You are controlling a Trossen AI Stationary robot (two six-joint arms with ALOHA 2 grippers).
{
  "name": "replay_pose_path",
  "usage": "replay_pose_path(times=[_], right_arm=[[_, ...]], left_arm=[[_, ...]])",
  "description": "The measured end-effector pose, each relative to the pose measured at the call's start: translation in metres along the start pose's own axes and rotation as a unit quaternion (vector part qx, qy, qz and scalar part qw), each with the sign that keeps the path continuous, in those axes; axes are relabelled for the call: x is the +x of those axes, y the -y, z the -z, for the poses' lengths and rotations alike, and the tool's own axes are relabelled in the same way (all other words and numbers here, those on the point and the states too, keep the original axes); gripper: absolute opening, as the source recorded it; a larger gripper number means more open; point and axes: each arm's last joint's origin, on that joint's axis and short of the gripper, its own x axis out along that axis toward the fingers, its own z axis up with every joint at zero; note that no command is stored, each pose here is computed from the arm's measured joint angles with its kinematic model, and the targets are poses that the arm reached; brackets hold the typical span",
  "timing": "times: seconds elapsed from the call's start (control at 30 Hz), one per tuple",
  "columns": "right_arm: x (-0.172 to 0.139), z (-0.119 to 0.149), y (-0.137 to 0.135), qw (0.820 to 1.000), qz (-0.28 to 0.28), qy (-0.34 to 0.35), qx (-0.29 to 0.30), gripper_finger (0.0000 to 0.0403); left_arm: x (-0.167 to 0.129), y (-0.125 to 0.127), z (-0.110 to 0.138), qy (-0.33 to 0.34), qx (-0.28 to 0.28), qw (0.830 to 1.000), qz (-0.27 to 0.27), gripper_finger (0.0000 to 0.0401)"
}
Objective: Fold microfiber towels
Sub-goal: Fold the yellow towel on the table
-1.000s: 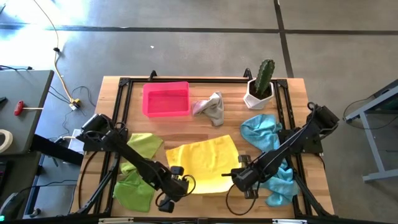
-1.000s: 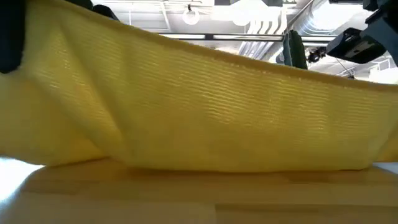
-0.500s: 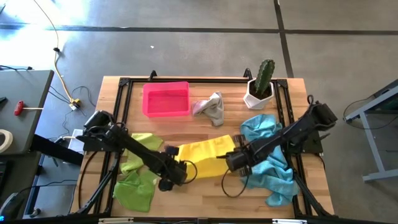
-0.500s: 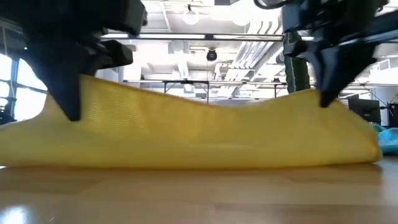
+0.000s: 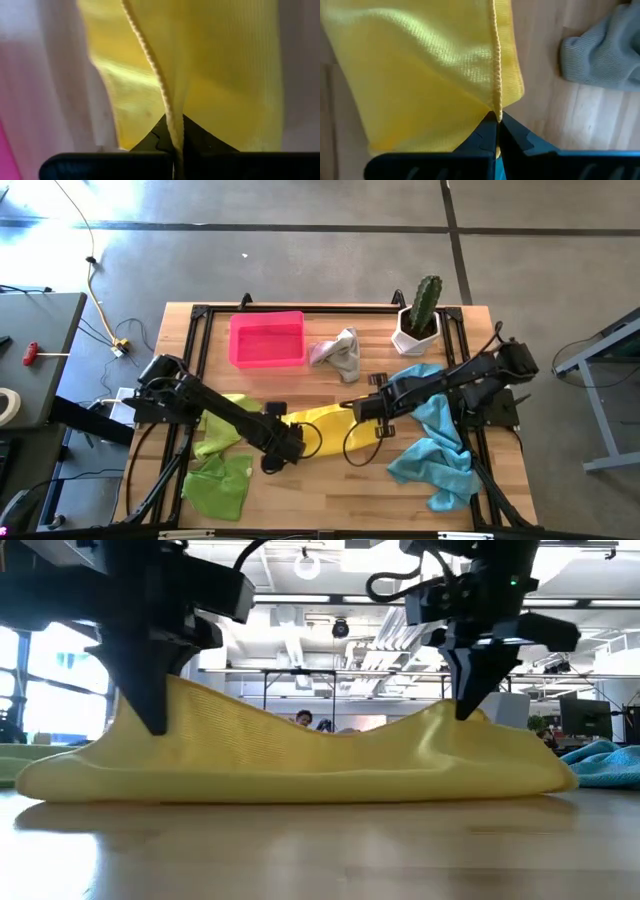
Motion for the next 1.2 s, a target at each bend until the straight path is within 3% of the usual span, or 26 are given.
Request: replay_pose_path(times=[0.3, 0.57, 0.8, 1.03, 1.2], right_arm=[[0.005, -0.003, 0.011, 1.0, -0.003, 0.01, 0.011, 0.0], [0.03, -0.006, 0.005, 0.999, -0.021, -0.03, 0.016, 0.0], [0.046, -0.007, 0.001, 0.998, -0.004, -0.057, -0.003, 0.0], [0.047, -0.007, 0.002, 0.998, 0.003, -0.06, -0.005, 0.0], [0.046, -0.003, 0.002, 0.997, 0.003, -0.079, -0.012, 0.0]], left_arm=[[0.009, -0.018, 0.002, -0.022, -0.027, 0.999, -0.041, 0.0], [0.025, -0.023, 0.012, -0.05, -0.062, 0.996, -0.041, 0.0], [0.037, -0.023, 0.015, -0.04, -0.047, 0.998, -0.023, 0.0], [0.04, -0.034, 0.012, -0.036, -0.06, 0.997, -0.042, 0.0], [0.041, -0.037, 0.012, -0.05, -0.043, 0.998, -0.025, 0.0]])
